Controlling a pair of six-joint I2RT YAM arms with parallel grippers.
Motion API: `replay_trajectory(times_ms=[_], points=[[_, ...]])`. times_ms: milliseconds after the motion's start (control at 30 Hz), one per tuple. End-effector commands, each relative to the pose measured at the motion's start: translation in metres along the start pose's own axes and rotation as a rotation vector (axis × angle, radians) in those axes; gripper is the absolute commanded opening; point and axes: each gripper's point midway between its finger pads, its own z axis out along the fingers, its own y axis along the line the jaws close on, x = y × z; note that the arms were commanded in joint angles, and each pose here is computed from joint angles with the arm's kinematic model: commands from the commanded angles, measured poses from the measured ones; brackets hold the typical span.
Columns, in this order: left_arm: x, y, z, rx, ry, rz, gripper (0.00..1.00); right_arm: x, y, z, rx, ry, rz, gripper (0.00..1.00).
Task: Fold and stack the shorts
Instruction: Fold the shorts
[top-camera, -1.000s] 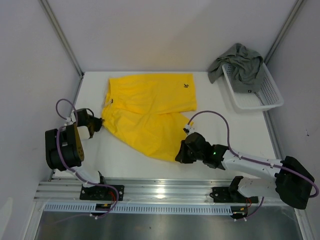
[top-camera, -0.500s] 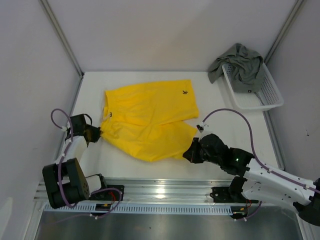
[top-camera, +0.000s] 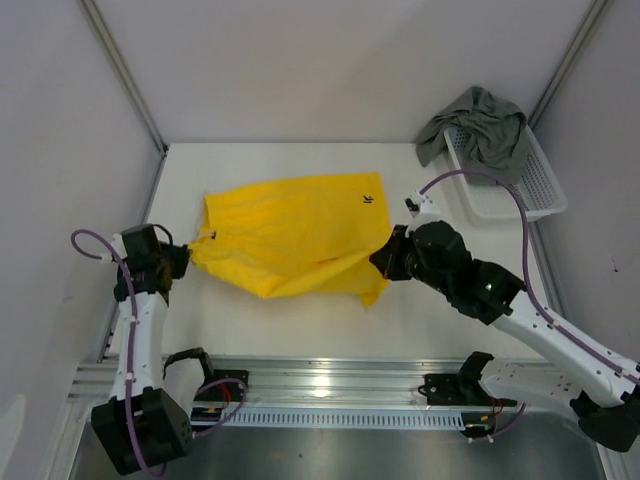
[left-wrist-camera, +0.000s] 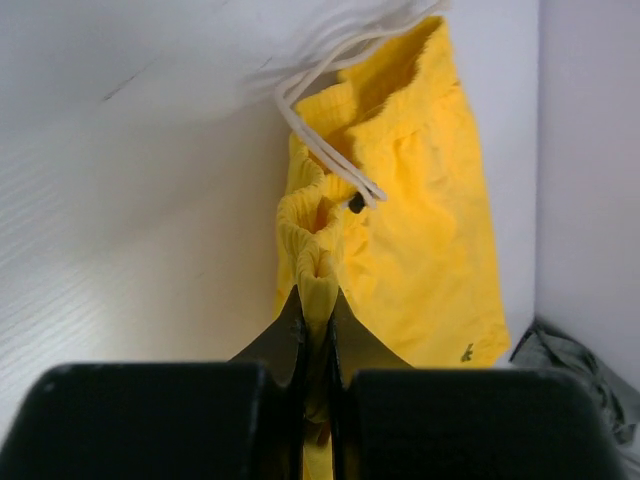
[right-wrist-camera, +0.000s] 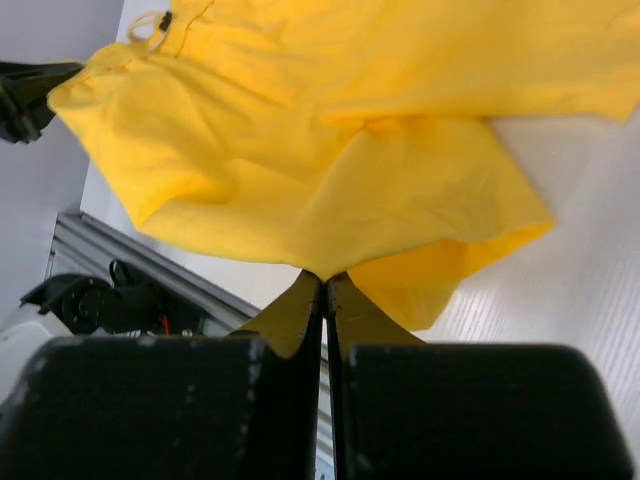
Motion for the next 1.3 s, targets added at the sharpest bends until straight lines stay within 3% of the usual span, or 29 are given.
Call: replay_trajectory(times_ms=[0,133,300,833,1067,1267], points=[[-0.024,-0.034,-0.012,0.037,-0.049,-0.075,0.0,-0.046,0.005,0.001,-0.023,-0.089,-0.049,0.0],[-0.043,-0.066,-0.012,0.069,-0.072,-0.12,0.0,-0.077,0.005,0.008,-0.059,-0.124,-0.025,0.0],[-0.064,-0.104,0.0,0.087,-0.078,-0.168,0.0,-0.094,0.002,0.033,-0.117,-0.072,-0.005,0.0],[-0.066,-0.128,0.084,0.009,0.018,-0.327,0.0,-0.172,-0.018,0.133,-0.187,-0.01,0.026,0.0],[-0.072,-0.153,0.123,0.046,0.036,-0.372,0.0,-0.197,-0.05,0.184,-0.167,-0.004,0.076,0.0],[-0.076,-0.18,0.127,0.134,0.063,-0.375,0.0,-0.207,-0.07,0.21,-0.198,-0.005,0.133,0.0]])
